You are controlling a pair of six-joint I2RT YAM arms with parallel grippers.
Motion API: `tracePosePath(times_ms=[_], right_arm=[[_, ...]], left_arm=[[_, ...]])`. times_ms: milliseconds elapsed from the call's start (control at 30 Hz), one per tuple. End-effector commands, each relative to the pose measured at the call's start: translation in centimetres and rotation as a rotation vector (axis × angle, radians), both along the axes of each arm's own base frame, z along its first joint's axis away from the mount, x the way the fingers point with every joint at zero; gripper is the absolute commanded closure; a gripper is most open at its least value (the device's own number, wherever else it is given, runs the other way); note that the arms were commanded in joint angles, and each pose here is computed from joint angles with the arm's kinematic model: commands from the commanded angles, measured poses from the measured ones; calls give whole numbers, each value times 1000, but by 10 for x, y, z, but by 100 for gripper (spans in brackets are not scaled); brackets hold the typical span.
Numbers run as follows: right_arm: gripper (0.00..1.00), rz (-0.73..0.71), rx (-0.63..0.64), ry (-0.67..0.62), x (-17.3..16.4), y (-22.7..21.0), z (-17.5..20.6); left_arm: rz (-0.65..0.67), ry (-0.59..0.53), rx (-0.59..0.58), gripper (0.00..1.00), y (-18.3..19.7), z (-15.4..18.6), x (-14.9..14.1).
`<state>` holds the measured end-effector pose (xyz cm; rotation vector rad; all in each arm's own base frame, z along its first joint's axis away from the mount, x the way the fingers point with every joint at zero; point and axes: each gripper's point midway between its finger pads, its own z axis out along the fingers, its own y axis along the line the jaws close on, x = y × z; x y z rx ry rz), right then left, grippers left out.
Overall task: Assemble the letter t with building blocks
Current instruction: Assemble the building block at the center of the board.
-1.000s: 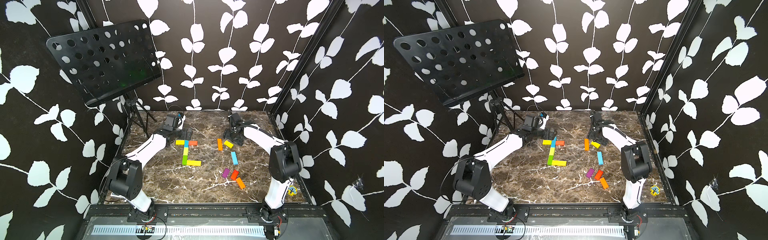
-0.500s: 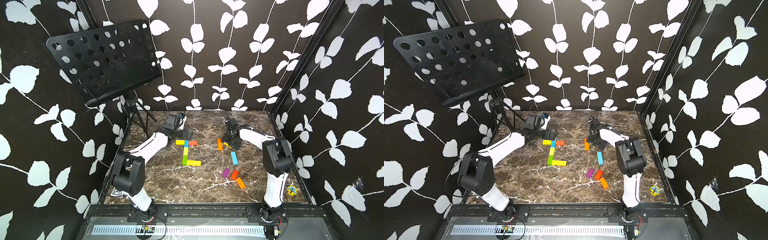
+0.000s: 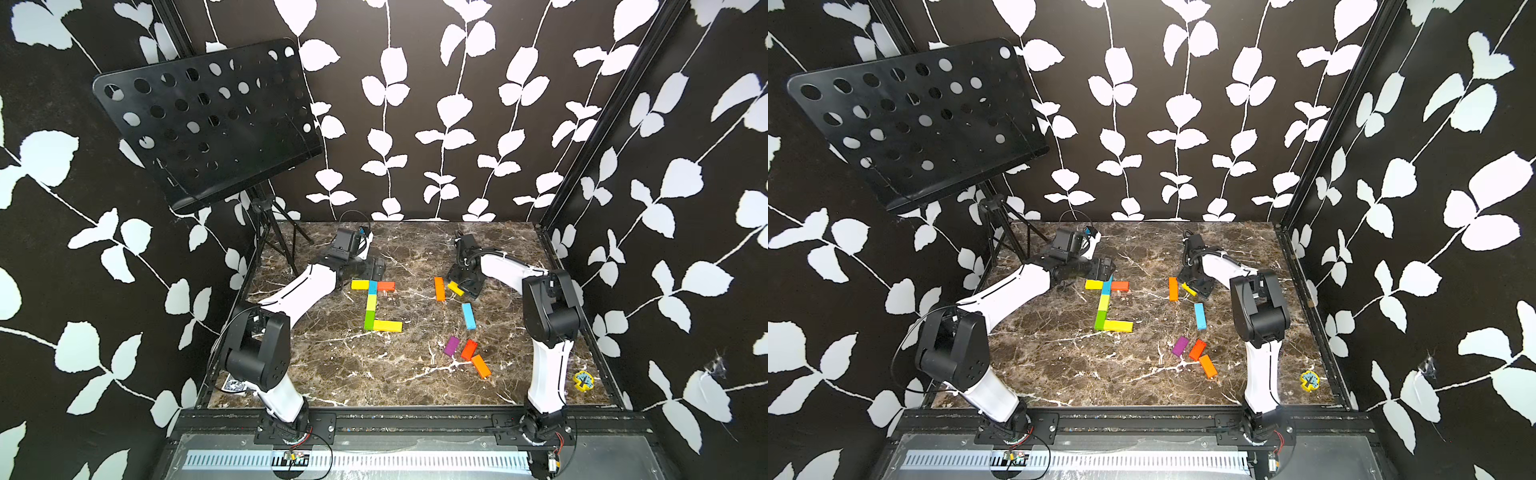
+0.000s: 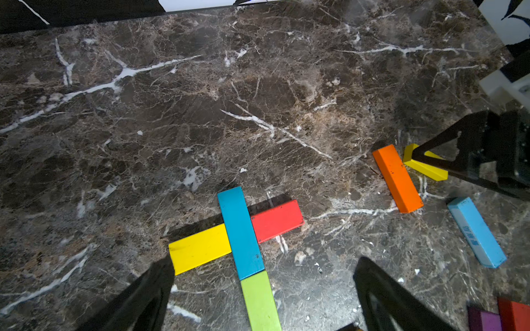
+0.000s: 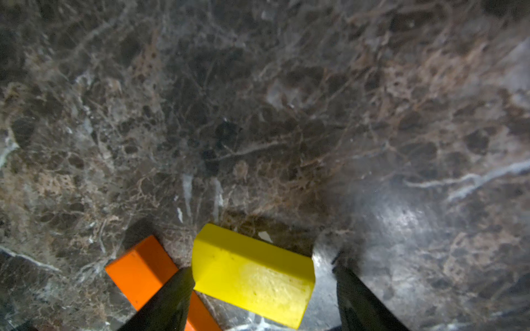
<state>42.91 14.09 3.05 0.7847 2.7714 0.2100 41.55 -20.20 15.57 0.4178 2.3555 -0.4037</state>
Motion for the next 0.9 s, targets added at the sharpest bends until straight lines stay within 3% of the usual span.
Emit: tracePosePath(times_ms=[0, 733, 867], right_arm=[[23, 2, -14, 16, 2, -2, 1], [23, -35, 2, 60, 2, -2, -8], [29, -31, 7, 75, 1, -3, -11]], left_arm=[[22, -21, -11, 1, 2, 13, 7], [12, 6, -25, 1, -3, 6, 9], [16, 9, -26, 1, -2, 6, 10]])
